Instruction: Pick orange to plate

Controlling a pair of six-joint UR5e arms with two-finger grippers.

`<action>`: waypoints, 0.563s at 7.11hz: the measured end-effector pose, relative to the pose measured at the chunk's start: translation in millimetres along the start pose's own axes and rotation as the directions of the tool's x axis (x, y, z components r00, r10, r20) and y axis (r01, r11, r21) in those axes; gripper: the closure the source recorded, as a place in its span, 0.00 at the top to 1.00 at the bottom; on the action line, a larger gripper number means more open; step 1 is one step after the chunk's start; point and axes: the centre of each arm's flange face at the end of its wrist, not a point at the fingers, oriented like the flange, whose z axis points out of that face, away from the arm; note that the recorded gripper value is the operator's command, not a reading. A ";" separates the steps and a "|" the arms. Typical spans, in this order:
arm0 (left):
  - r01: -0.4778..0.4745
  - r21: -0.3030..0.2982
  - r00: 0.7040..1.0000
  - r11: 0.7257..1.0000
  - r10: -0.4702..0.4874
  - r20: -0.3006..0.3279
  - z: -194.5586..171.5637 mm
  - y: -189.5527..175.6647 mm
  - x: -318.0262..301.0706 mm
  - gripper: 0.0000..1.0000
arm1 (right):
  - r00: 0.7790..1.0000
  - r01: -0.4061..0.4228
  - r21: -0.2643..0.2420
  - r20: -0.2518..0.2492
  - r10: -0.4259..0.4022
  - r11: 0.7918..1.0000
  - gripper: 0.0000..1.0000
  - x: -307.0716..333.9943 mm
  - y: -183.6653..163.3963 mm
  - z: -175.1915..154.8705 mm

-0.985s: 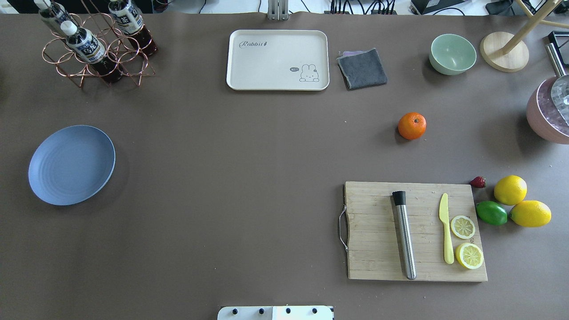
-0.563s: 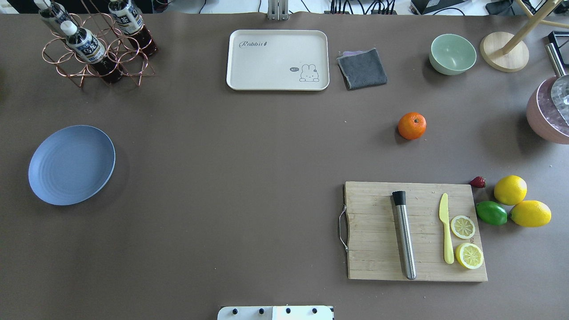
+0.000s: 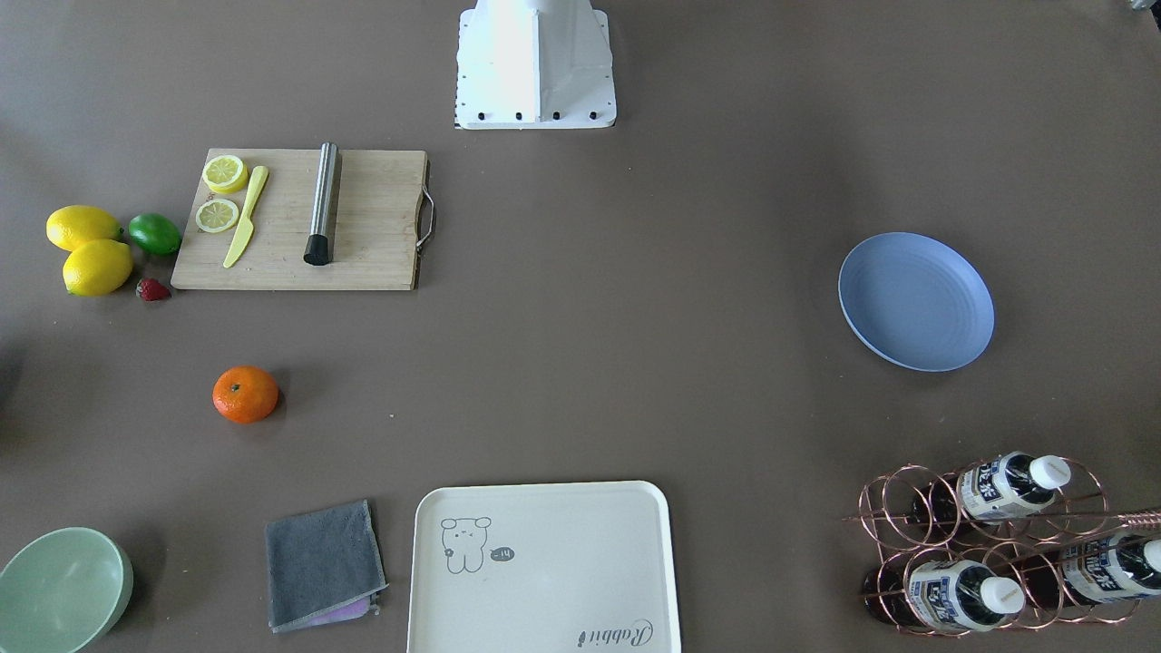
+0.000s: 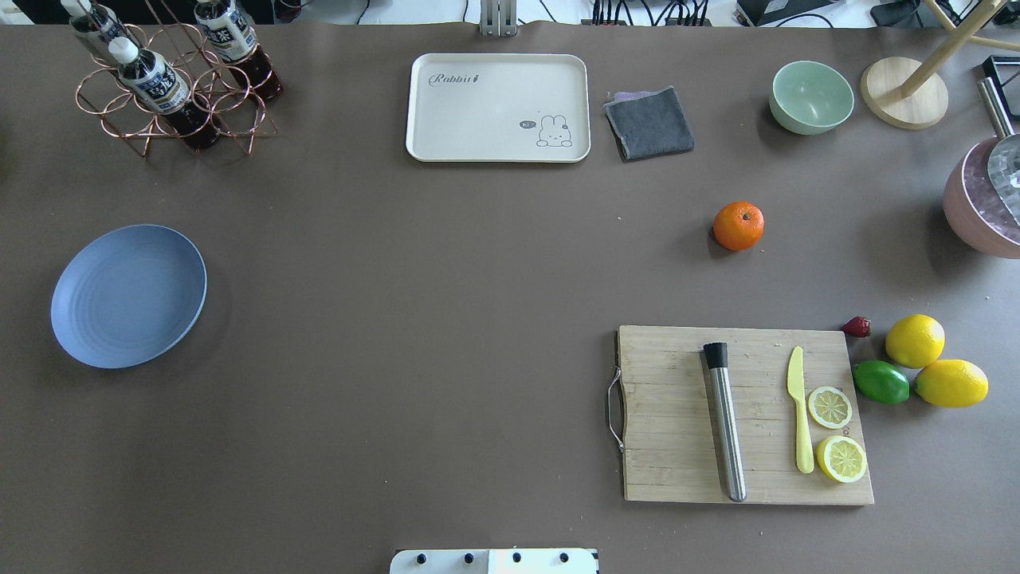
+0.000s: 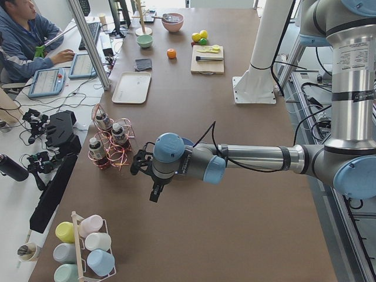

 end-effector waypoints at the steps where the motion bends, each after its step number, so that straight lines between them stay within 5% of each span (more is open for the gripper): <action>1: 0.000 0.022 1.000 1.000 0.001 -0.012 3.3 -12.8 12.5 1.00 | 0.999 0.044 0.044 -0.001 -0.044 0.998 1.00 -17.5 -8.5 -9.7; 4: 0.012 -0.014 0.999 1.000 -0.012 -0.042 32.8 -24.3 40.3 0.98 | 1.000 -0.029 0.055 -0.003 0.029 0.998 1.00 -124.1 -37.9 0.8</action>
